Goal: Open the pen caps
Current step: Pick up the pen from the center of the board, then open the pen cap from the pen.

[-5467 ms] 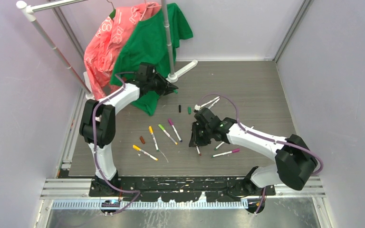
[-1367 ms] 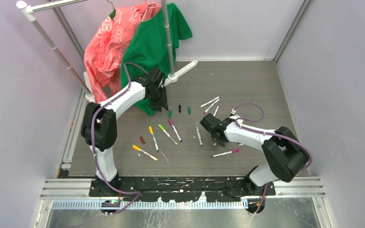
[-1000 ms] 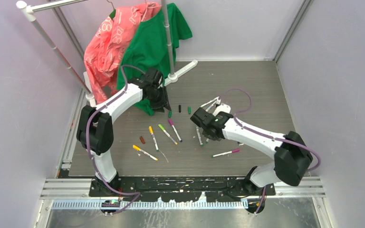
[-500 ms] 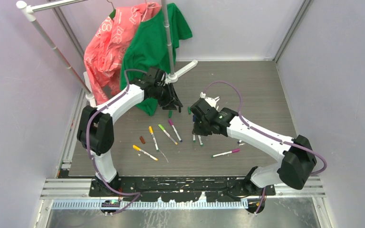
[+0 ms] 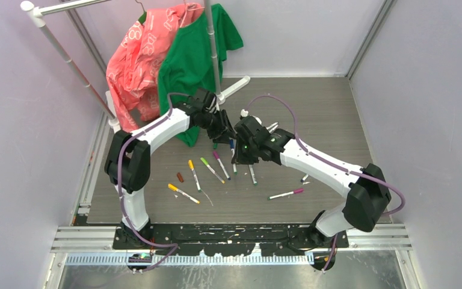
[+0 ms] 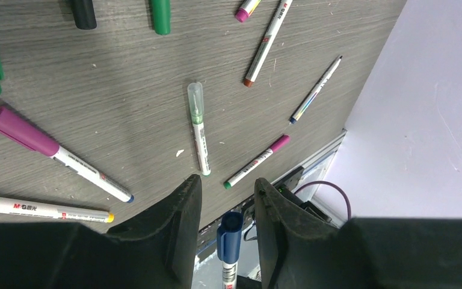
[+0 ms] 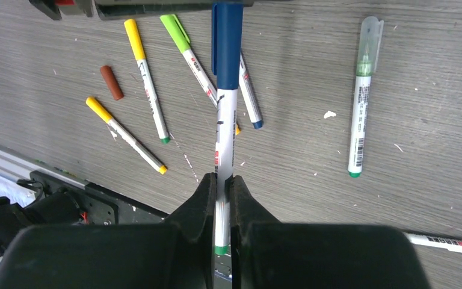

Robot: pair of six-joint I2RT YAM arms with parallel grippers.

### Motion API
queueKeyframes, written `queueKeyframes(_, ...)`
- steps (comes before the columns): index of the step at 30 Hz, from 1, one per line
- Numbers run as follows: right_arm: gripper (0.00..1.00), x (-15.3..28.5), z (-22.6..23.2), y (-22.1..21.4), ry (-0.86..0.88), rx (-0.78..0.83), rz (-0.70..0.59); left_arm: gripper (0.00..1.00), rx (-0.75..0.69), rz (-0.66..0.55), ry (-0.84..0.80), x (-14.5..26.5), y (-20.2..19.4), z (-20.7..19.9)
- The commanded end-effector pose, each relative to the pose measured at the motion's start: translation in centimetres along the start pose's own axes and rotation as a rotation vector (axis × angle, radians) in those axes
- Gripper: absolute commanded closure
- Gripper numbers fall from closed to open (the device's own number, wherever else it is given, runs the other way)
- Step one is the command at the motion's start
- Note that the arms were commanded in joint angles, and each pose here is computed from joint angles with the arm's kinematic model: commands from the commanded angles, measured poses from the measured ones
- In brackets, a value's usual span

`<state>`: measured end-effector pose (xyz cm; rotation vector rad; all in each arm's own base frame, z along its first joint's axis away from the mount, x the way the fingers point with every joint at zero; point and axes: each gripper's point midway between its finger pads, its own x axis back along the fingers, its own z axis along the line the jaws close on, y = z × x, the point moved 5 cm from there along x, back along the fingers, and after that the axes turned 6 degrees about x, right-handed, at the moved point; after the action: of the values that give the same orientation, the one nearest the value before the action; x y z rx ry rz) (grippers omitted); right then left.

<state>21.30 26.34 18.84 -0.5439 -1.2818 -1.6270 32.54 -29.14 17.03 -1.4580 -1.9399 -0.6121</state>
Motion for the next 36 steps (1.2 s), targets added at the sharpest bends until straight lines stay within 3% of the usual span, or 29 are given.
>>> queueKeyframes(1, 0.99, 0.6, 1.4, 2.2, 0.068, 0.016, -0.050, 0.62, -0.035, 0.006, -0.076, 0.7, 0.0, -2.1)
queueKeyframes(12, 0.99, -0.4, 1.2, 3.0, 0.094, -0.010, -0.055, 0.64, -0.035, 0.022, -0.106, 1.1, -0.7, -2.4)
queueKeyframes(19, 0.99, -1.0, 1.2, 2.9, 0.107, -0.027, -0.054, 0.71, -0.028, 0.032, -0.122, 1.1, -1.0, -2.3)
queueKeyframes(23, 0.99, -1.1, 0.9, 2.8, 0.106, -0.037, -0.062, 0.79, -0.029, 0.031, -0.132, 1.3, -1.1, -2.4)
queueKeyframes(26, 0.99, -0.9, 0.6, 2.8, 0.103, -0.042, -0.070, 0.99, -0.030, 0.031, -0.146, 1.3, -1.3, -2.4)
queueKeyframes(28, 0.99, -0.7, 0.7, 2.8, 0.105, -0.042, -0.076, 1.00, -0.032, 0.019, -0.153, 1.5, -1.2, -2.4)
queueKeyframes(36, 0.67, -0.9, 0.6, 2.7, 0.119, -0.053, -0.072, 1.00, -0.029, -0.013, -0.190, 2.1, -1.2, -3.2)
